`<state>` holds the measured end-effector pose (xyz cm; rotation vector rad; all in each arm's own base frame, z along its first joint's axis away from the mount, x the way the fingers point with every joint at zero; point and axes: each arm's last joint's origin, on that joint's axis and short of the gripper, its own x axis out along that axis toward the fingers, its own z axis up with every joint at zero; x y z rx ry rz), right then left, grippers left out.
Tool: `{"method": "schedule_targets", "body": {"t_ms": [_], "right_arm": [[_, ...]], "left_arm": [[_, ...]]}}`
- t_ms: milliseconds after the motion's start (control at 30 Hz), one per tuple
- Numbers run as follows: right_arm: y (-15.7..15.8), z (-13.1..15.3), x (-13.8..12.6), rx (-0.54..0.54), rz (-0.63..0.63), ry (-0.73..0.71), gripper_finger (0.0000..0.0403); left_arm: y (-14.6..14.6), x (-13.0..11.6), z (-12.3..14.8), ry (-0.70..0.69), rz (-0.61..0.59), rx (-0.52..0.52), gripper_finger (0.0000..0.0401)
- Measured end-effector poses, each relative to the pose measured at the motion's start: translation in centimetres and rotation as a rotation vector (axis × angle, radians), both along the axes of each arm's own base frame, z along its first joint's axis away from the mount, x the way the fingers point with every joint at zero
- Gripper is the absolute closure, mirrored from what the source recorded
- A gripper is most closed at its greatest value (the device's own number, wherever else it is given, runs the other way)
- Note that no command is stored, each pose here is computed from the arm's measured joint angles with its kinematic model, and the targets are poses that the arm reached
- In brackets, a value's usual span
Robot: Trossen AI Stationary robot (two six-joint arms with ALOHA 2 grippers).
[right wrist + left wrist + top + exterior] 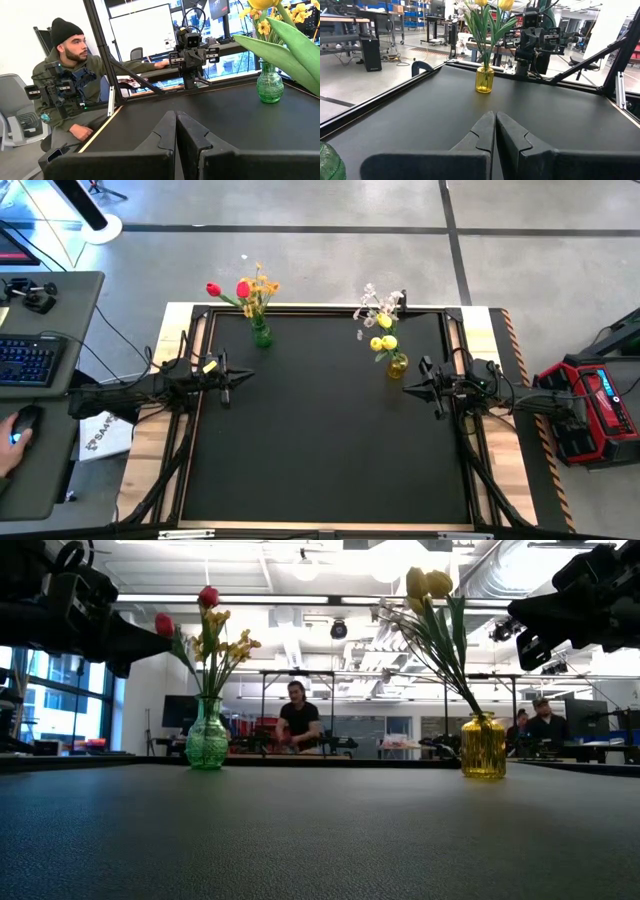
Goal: Sort flowers into vase by color
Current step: Return to Home Position
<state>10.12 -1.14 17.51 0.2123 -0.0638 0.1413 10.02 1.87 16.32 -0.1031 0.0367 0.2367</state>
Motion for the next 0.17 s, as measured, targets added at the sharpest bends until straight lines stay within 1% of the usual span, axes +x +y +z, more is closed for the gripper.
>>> {"method": "schedule_targets", "body": {"t_ms": [167], "right_arm": [[0.0, 0.0, 0.0, 0.0, 0.0, 0.0, 0.0402]], "left_arm": [[0.0, 0.0, 0.0, 0.0, 0.0, 0.0, 0.0398]]}}
